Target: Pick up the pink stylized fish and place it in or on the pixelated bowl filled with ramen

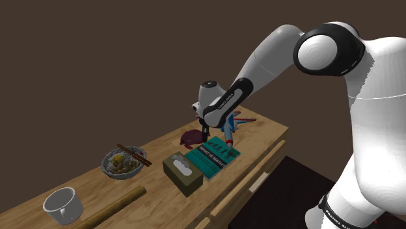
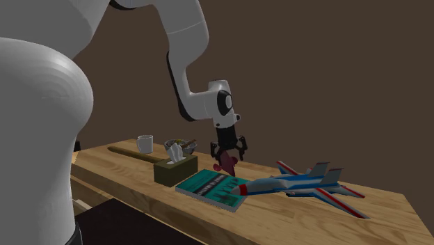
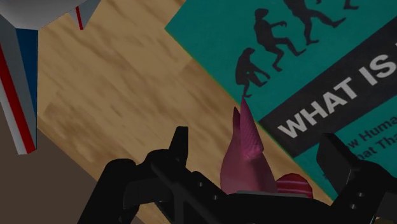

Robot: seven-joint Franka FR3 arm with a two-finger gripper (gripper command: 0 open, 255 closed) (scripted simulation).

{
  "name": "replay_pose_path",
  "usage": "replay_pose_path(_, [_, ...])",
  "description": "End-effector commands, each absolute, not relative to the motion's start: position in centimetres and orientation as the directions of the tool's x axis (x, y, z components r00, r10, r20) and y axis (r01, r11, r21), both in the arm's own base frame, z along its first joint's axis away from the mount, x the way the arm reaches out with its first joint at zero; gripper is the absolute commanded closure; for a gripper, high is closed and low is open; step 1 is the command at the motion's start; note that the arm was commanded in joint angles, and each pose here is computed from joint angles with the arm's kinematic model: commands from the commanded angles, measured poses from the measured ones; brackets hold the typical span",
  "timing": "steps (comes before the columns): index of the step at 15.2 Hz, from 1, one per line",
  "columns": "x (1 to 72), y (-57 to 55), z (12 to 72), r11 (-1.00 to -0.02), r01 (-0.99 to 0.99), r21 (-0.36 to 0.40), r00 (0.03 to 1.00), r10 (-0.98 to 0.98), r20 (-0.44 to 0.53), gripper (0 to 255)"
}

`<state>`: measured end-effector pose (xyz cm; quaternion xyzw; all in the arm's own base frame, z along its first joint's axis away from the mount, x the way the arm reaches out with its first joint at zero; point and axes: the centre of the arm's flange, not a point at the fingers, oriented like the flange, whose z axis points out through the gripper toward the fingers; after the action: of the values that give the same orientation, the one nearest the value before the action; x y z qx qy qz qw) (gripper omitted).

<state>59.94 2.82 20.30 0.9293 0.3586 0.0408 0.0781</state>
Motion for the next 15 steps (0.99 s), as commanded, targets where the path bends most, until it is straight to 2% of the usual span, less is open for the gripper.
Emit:
replay_pose_path(1, [59.97, 2.84, 20.19, -0.731, 0.66, 0.175, 0.739, 0.673, 0.02, 0])
replay_pose_path(5, [59.97, 2.84, 20.19, -0.731, 0.66, 0.174, 0.739, 0.673, 0.02, 0])
replay_pose_path(6, [59.97, 2.84, 20.19, -0.731, 0.66, 0.174, 0.739, 0.673, 0.02, 255])
replay_pose_path(15, [59.97, 2.84, 20.19, -0.731, 0.66, 0.175, 0.739, 0.673, 0.02, 255])
